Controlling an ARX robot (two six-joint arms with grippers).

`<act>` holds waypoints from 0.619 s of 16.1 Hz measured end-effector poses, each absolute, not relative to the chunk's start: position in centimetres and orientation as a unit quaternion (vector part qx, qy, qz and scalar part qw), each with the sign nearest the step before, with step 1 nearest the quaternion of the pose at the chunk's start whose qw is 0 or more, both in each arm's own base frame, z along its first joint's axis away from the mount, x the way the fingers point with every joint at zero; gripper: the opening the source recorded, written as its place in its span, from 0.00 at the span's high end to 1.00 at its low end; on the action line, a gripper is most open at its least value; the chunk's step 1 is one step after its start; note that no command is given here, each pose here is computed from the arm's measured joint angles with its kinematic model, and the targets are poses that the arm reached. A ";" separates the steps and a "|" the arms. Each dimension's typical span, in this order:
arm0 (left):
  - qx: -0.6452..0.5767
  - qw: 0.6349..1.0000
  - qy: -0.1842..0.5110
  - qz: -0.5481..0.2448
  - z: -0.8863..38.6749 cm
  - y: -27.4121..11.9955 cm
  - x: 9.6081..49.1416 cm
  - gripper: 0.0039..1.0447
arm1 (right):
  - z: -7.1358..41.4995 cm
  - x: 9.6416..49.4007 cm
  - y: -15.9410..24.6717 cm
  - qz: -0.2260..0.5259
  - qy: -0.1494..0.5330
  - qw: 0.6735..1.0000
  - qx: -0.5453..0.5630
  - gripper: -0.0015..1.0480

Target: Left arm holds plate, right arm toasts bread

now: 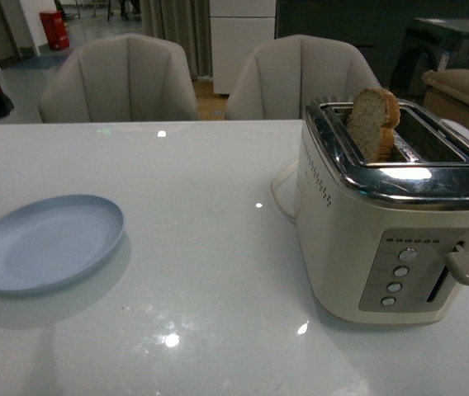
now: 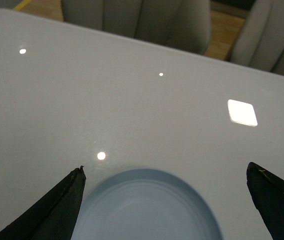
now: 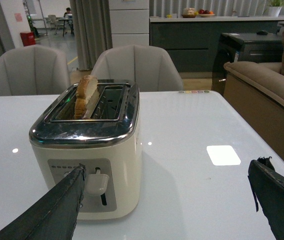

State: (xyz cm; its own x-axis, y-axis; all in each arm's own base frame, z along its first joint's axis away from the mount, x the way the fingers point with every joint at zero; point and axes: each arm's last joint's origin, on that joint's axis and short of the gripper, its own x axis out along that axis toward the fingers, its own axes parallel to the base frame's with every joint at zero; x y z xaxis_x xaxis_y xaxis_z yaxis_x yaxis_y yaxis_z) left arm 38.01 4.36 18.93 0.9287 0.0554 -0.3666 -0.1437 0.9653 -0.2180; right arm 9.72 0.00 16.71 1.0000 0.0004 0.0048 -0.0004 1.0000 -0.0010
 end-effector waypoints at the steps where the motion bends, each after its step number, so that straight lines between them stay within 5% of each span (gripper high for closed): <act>1: -0.095 0.989 0.110 0.013 20.5 3.6 37.1 0.11 | 16.7 9.7 0.0 0.000 -0.002 1.000 0.000 0.06; 4: -0.023 1.000 0.020 0.000 20.9 2.6 30.6 0.43 | 16.7 9.7 0.0 0.000 -0.003 1.000 0.000 0.06; 10: -0.009 1.000 0.002 -0.001 20.5 1.4 23.2 0.95 | 16.7 9.7 0.0 0.000 -0.003 1.000 0.000 0.06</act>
